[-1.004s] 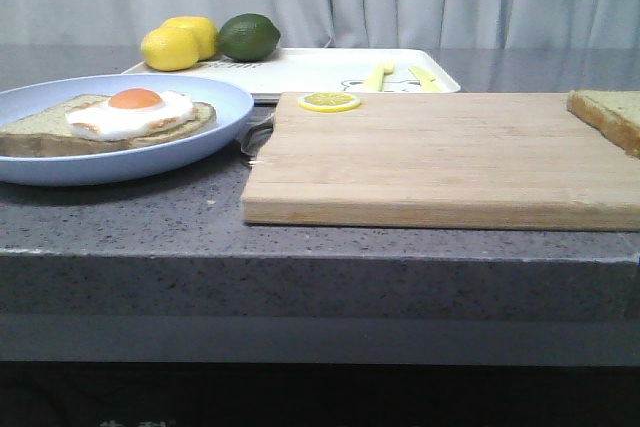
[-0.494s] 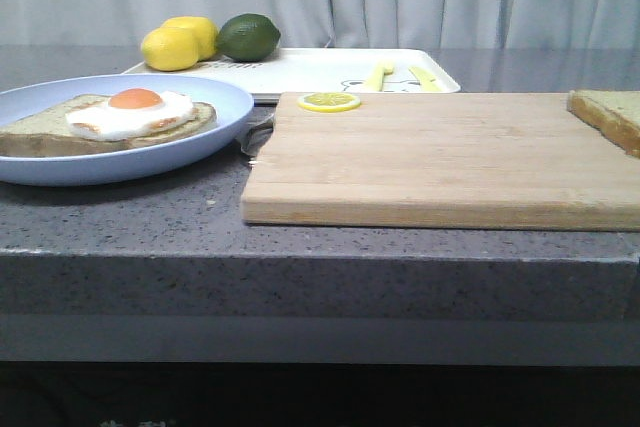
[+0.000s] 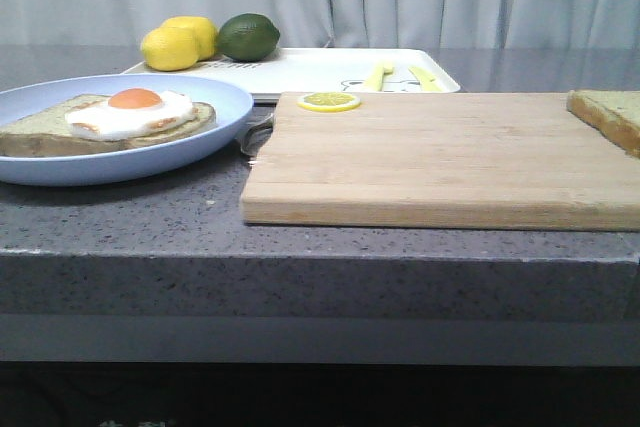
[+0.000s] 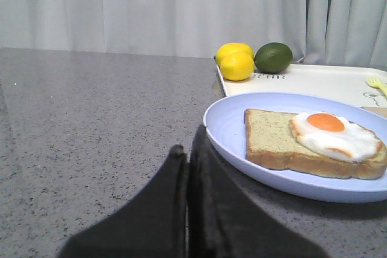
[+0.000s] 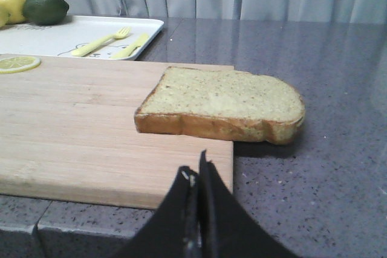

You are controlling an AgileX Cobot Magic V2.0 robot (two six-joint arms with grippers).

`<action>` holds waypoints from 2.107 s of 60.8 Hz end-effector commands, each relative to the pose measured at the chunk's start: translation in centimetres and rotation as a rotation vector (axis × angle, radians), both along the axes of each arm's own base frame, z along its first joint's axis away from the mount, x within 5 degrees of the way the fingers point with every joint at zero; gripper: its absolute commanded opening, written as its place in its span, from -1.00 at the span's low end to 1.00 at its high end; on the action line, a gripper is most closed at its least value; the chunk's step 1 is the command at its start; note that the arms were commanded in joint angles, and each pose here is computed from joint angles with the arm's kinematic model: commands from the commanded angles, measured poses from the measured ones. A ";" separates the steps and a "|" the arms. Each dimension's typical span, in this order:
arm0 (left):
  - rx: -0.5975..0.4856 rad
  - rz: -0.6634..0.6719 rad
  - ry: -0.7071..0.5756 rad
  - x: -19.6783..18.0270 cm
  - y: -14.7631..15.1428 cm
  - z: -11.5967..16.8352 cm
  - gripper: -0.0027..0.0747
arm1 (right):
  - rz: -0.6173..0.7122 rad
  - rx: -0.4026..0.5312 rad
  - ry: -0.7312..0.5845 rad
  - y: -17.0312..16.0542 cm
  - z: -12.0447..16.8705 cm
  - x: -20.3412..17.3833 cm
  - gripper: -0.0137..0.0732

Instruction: Place bread and move sandwich to tray

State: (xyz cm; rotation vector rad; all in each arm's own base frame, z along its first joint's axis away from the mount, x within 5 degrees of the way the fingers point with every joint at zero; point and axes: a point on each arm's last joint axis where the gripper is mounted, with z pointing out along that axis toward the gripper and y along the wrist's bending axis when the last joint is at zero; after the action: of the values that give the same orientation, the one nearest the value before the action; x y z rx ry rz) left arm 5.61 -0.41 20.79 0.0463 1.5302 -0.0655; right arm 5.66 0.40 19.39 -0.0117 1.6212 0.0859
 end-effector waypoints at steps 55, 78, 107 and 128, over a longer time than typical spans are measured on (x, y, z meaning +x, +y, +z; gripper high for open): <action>-0.006 -0.015 0.100 5.9 -0.5 17.6 -0.98 | 0.032 -0.015 0.079 0.4 19.0 3.1 -0.86; -0.006 -0.014 0.112 6.5 -0.6 17.3 0.67 | 0.032 -0.015 0.096 0.5 18.9 3.6 0.79; -0.005 -0.015 0.123 6.5 -0.6 17.2 0.80 | -0.073 0.057 0.620 -1.4 19.9 17.3 0.75; -0.005 -0.015 0.123 6.5 -0.6 17.2 0.80 | -0.021 0.227 0.945 -7.2 17.4 26.3 0.75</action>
State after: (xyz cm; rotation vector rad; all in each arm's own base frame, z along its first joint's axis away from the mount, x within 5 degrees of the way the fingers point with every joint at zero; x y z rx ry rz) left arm 12.02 -1.00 36.35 0.0652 1.7502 -0.0738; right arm 31.40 -5.93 35.57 0.2897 2.5574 0.1776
